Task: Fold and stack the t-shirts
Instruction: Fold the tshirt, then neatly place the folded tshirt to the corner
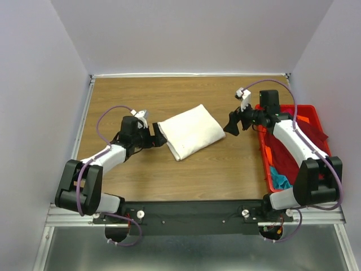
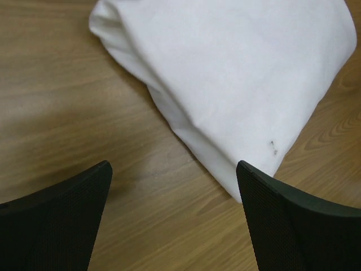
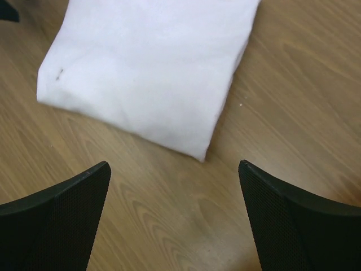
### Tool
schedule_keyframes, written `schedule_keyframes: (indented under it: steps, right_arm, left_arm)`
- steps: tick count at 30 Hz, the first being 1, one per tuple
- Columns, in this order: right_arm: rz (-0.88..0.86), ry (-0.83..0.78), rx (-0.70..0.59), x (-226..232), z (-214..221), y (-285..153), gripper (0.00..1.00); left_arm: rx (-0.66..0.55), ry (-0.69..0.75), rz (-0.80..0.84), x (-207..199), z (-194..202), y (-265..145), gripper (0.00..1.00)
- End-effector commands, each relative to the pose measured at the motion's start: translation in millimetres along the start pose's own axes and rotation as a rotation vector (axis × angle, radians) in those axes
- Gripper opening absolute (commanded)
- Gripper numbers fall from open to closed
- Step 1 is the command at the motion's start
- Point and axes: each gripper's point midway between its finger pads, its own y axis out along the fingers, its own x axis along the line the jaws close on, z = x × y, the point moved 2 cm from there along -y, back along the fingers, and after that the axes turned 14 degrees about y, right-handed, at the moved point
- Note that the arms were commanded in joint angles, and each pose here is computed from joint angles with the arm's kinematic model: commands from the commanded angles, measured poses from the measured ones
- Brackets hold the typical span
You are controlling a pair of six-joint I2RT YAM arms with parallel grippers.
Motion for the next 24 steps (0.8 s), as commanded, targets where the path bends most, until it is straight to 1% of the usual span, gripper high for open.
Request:
schedule_keyframes:
  steps: [1,3,7,10,11,12,13,16,17,19,20,22,23,24]
  right_arm:
    - [-0.081,-0.064,-0.003,14,10,-2,1.0]
    - [-0.092,-0.063,0.0,14,13,-2,1.0]
    - [-0.14,-0.061,0.009,20,23,0,1.0]
    - [-0.152,-0.059,0.006,20,26,-1,1.0]
    - [-0.152,-0.06,0.002,20,25,-2,1.0]
    - [-0.151,-0.064,0.001,20,25,-3,1.0]
    - [-0.148,-0.065,-0.001,19,24,-4,1.0]
    - [-0.147,-0.074,-0.012,20,23,-7,1.0]
    - [-0.147,-0.073,-0.015,19,22,-8,1.0]
    - [-0.145,-0.08,-0.027,21,19,-11,1.0]
    - [-0.145,-0.081,-0.028,21,19,-12,1.0]
    - [-0.144,-0.089,-0.038,22,17,-15,1.0]
    - [-0.143,-0.091,-0.041,22,17,-16,1.0]
    - [-0.138,-0.094,-0.042,21,16,-16,1.0]
  left_arm:
    - [-0.053,-0.164,-0.058,-2,-16,6,0.98]
    - [-0.008,-0.223,-0.072,-2,-10,20,0.98]
    - [0.06,-0.287,-0.068,-9,-2,47,0.98]
    - [0.148,-0.363,-0.081,-12,10,68,0.96]
    - [0.199,-0.375,-0.089,-12,23,76,0.9]
    - [0.195,-0.371,-0.073,-18,17,78,0.86]
    - [0.216,-0.383,-0.079,-17,22,84,0.82]
    - [0.221,-0.373,-0.093,-18,23,93,0.63]
    - [0.221,-0.365,-0.098,-16,23,94,0.48]
    - [0.217,-0.304,-0.092,-12,19,101,0.28]
    - [0.223,-0.288,-0.083,-10,18,103,0.05]
    - [0.2,-0.218,-0.046,1,6,107,0.0]
    - [0.181,-0.189,-0.025,3,0,107,0.0]
    - [0.164,-0.158,0.043,0,-9,103,0.0]
